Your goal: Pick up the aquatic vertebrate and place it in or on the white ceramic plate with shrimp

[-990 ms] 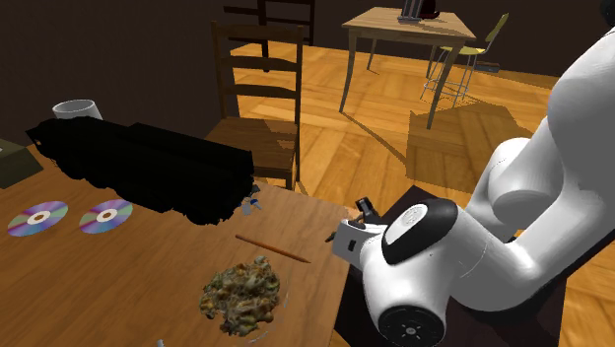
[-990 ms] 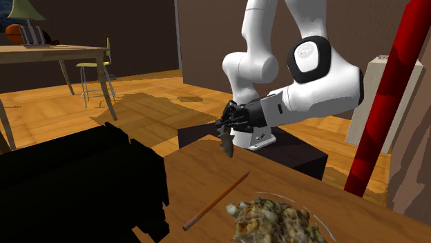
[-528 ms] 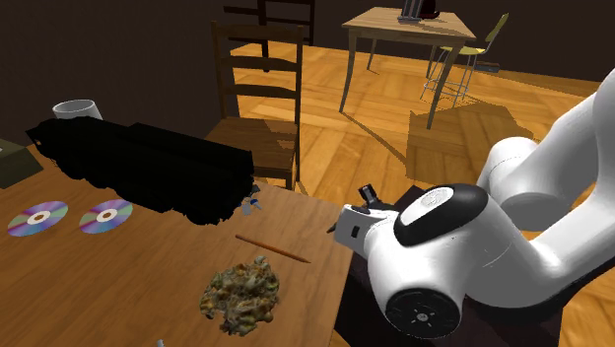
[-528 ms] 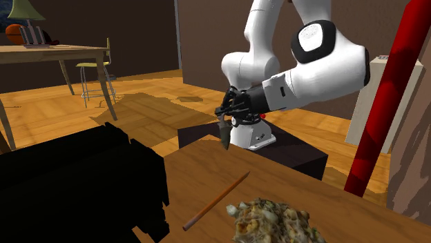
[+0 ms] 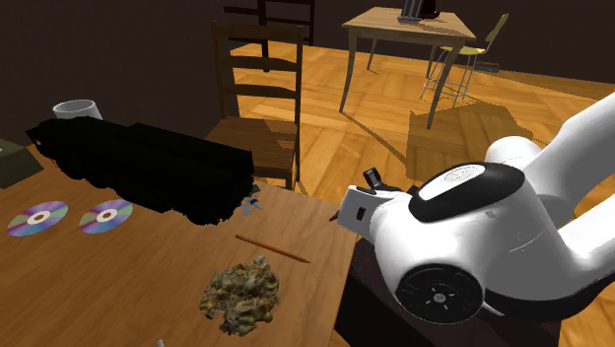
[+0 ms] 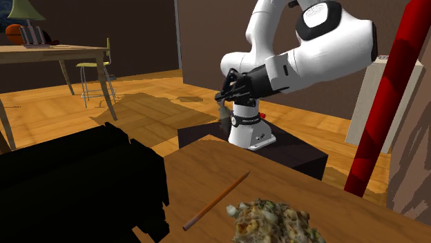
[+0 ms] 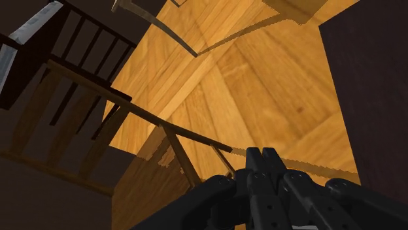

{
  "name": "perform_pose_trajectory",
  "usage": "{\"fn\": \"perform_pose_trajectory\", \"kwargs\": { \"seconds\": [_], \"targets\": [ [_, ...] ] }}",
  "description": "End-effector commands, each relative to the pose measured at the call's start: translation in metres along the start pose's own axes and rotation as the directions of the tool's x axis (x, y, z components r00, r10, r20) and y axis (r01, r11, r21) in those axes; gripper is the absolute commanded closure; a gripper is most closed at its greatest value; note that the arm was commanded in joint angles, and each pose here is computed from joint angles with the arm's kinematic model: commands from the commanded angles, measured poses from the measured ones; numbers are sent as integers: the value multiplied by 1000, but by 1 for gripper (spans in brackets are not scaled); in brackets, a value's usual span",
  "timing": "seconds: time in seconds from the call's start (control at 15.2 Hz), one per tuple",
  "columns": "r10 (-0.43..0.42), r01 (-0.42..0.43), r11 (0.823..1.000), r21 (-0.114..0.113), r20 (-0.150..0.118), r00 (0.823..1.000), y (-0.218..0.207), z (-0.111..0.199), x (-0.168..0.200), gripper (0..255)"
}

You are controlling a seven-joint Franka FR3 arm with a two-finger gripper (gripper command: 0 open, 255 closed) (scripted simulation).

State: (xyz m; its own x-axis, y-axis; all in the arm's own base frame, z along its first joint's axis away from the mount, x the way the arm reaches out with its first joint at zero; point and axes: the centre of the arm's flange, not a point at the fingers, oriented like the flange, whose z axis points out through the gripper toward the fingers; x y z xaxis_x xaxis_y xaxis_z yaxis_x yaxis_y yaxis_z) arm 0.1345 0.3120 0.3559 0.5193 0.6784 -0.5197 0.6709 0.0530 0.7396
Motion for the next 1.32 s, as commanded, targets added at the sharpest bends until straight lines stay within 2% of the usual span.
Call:
{"fn": "perform_pose_trajectory", "kwargs": {
  "seconds": [0.0, 1.25],
  "targets": [
    [-1, 1, 1000, 0, 0, 1000, 6, -4, -4, 255],
    [-1, 1, 1000, 0, 0, 1000, 37, -166, 185, 255]
  ]
}}
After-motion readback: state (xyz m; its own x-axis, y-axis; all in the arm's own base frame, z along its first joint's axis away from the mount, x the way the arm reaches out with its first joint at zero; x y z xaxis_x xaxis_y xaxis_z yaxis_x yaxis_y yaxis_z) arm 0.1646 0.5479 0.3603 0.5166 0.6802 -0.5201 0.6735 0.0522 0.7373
